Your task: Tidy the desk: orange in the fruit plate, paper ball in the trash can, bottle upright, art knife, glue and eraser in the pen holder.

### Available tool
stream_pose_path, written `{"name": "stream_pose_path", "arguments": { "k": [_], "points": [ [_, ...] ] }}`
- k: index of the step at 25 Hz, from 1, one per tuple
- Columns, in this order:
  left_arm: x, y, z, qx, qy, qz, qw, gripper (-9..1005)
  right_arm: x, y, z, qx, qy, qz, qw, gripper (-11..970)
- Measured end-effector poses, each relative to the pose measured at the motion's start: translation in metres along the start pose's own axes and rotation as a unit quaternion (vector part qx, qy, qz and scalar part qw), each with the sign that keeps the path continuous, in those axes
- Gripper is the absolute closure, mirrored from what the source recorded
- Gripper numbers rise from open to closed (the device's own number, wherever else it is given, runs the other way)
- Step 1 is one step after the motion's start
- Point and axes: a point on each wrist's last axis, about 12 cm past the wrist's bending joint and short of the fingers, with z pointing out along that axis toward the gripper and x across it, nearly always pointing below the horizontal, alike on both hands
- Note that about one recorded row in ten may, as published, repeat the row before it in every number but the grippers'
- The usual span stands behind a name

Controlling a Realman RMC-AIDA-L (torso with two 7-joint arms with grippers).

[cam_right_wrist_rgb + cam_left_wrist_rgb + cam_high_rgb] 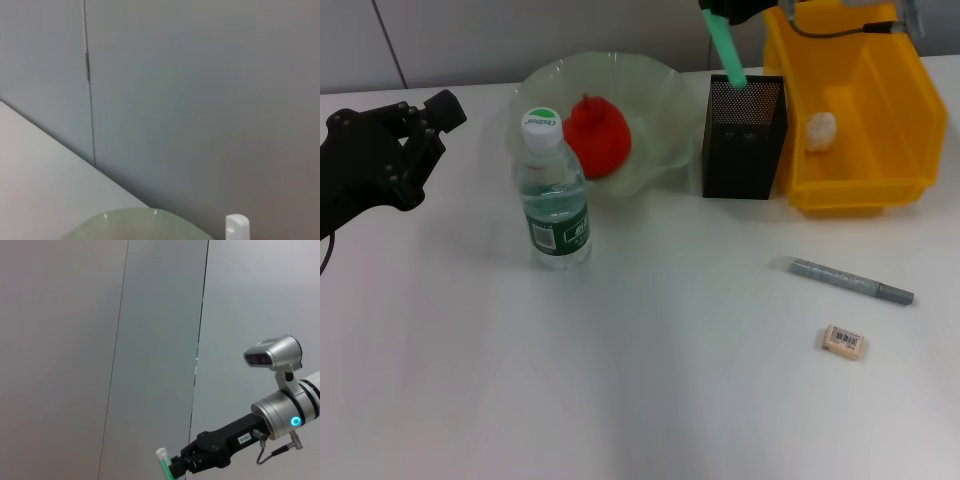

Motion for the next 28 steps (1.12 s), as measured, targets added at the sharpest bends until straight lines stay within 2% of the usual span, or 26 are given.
{"name": "stream_pose_path", "arguments": {
  "k": [28],
  "points": [
    [0.002, 0.005, 0.004, -0.004, -0.001, -0.008, 1.000, 997, 0.037, 0.005, 0.002, -0.021, 0.018, 0.040, 0.999, 751]
  ]
}}
